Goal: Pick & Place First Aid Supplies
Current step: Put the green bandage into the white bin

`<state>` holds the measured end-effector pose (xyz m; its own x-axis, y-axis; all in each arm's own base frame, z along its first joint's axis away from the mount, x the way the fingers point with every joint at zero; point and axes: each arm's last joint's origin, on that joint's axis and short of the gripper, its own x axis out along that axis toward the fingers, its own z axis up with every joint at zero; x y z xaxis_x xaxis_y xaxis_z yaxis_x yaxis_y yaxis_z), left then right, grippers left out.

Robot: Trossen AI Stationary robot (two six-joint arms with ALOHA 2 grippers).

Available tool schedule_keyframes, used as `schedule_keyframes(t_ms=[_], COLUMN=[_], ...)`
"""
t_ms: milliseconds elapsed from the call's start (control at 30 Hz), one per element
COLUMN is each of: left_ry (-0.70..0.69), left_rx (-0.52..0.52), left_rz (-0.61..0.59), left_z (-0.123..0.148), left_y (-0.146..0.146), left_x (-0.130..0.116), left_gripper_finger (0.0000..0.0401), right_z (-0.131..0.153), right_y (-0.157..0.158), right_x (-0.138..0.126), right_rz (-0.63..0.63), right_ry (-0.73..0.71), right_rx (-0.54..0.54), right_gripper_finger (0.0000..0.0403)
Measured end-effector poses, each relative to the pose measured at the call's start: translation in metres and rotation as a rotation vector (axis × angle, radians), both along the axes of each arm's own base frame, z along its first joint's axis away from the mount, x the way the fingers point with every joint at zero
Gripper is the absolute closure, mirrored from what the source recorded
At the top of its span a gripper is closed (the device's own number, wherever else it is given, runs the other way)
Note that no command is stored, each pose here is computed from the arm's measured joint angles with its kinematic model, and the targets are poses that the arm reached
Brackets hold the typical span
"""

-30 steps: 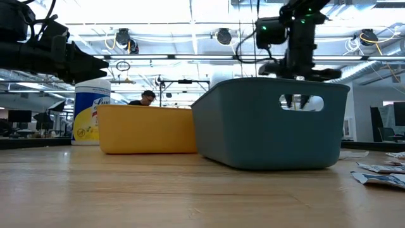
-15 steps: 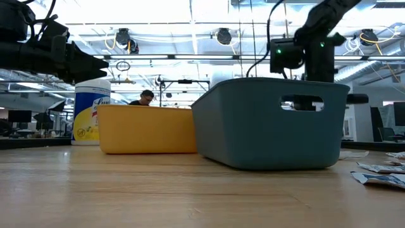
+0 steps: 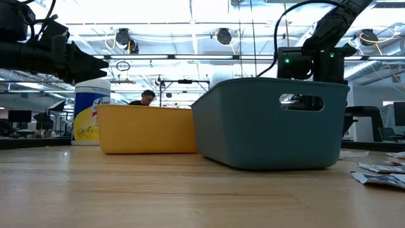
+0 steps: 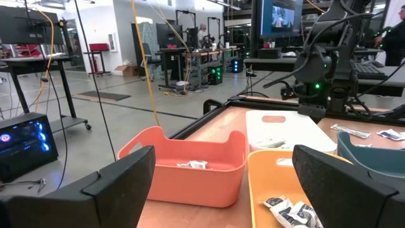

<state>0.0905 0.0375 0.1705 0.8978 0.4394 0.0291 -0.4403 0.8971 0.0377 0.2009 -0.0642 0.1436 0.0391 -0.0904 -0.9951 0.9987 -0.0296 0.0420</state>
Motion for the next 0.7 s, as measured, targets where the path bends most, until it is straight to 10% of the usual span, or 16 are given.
schedule_keyframes(t_ms=[200, 700], left_ry=[0.000, 0.000], left_rx=[0.000, 0.000], left_rz=[0.000, 0.000], left_z=[0.000, 0.000], left_y=[0.000, 0.000], left_x=[0.000, 0.000], left_gripper_finger=[0.0022, 0.0022], right_z=[0.000, 0.063], right_y=[0.000, -0.011], right_x=[0.000, 0.014], right_rz=[0.008, 0.061], right_ry=[0.002, 0.083], right_rx=[0.000, -0.024], right_gripper_finger=[0.0394, 0.0400])
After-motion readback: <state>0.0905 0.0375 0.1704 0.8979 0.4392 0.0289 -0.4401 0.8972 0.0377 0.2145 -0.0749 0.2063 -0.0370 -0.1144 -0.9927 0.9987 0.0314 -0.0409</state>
